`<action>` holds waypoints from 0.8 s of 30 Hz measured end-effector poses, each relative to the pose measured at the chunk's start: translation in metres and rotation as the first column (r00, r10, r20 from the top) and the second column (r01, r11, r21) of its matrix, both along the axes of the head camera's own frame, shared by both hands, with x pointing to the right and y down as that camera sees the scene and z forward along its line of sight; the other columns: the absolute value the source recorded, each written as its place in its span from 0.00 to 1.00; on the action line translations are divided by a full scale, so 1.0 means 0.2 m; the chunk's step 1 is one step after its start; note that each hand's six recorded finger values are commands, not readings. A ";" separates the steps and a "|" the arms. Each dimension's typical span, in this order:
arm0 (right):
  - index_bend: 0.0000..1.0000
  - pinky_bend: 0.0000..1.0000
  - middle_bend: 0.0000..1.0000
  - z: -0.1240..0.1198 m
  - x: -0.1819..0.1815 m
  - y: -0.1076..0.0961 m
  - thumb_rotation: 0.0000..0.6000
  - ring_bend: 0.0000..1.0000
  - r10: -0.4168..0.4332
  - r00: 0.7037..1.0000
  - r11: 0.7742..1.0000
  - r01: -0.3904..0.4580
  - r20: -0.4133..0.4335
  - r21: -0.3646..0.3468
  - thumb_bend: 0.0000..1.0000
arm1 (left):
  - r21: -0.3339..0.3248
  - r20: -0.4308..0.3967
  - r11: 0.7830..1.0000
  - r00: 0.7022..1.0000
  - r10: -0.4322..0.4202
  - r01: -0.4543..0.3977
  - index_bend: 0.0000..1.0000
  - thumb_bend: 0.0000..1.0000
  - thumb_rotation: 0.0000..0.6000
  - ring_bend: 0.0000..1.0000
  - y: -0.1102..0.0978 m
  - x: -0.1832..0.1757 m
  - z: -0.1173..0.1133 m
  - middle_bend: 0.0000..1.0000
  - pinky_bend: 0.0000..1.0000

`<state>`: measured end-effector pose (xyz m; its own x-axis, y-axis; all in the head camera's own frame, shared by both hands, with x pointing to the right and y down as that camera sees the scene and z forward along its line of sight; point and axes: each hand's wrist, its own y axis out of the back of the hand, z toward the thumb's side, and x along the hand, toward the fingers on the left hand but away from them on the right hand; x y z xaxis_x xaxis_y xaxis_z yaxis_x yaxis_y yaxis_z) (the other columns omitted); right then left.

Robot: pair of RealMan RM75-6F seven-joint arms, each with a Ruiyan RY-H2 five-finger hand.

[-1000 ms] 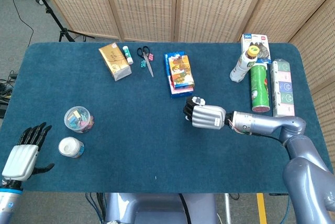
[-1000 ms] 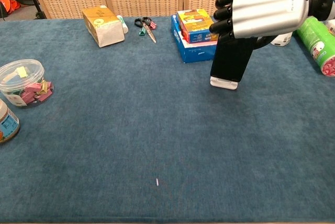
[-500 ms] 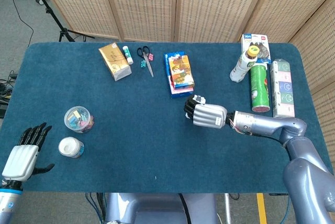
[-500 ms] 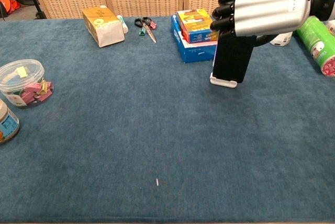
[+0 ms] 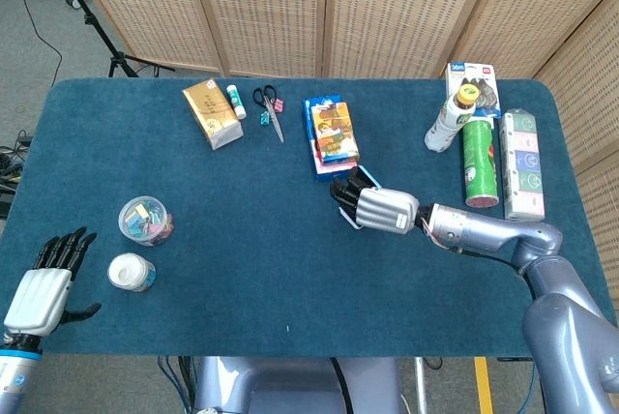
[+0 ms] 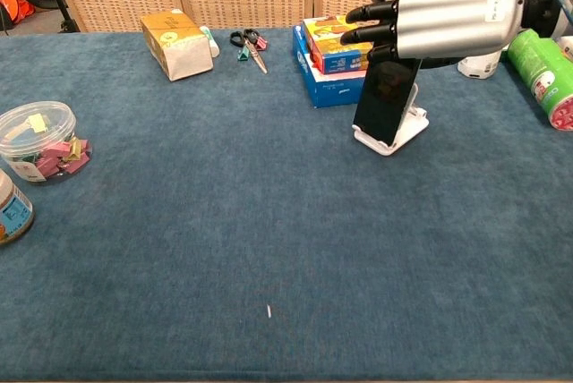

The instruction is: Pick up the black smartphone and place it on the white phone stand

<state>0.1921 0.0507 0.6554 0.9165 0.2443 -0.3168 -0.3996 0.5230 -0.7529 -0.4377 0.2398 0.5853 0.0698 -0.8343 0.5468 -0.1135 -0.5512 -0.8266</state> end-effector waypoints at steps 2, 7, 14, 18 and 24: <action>0.38 0.32 0.18 0.00 0.01 -0.01 1.00 0.17 0.013 1.000 1.000 -0.012 -0.004 0.010 0.35 | -0.001 -0.001 1.000 1.000 0.000 0.000 0.00 0.00 1.00 0.00 0.00 0.00 0.00 0.00 0.00; 0.38 0.32 0.18 -0.01 0.05 -0.02 1.00 0.17 0.024 1.000 1.000 -0.024 -0.018 0.020 0.35 | -0.001 -0.001 1.000 1.000 0.001 -0.001 0.00 0.00 1.00 0.00 0.00 0.00 0.00 0.00 0.00; 0.38 0.32 0.18 0.00 0.14 0.01 1.00 0.17 0.032 0.998 0.999 -0.031 -0.047 0.016 0.35 | 0.000 -0.002 1.000 1.000 0.003 -0.003 0.00 0.00 1.00 0.00 0.00 0.00 -0.01 0.00 0.00; 0.38 0.32 0.18 0.00 0.18 0.06 1.00 0.17 0.021 0.999 1.000 -0.021 -0.048 0.005 0.35 | -0.002 0.002 1.000 1.000 0.010 -0.010 0.00 0.00 1.00 0.00 0.01 0.01 0.00 0.00 0.00; 0.38 0.32 0.17 -0.02 0.22 0.08 1.00 0.17 0.040 0.999 0.999 -0.039 -0.031 0.017 0.33 | -0.003 0.002 1.000 1.000 0.019 -0.019 0.00 0.00 1.00 0.00 0.01 0.02 0.00 0.00 0.00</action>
<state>0.2363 0.0660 0.6519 0.8958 0.2855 -0.3408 -0.4434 0.5184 -0.7312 -0.4341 0.2422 0.5856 0.0843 -0.8311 0.5497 -0.1017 -0.5560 -0.8249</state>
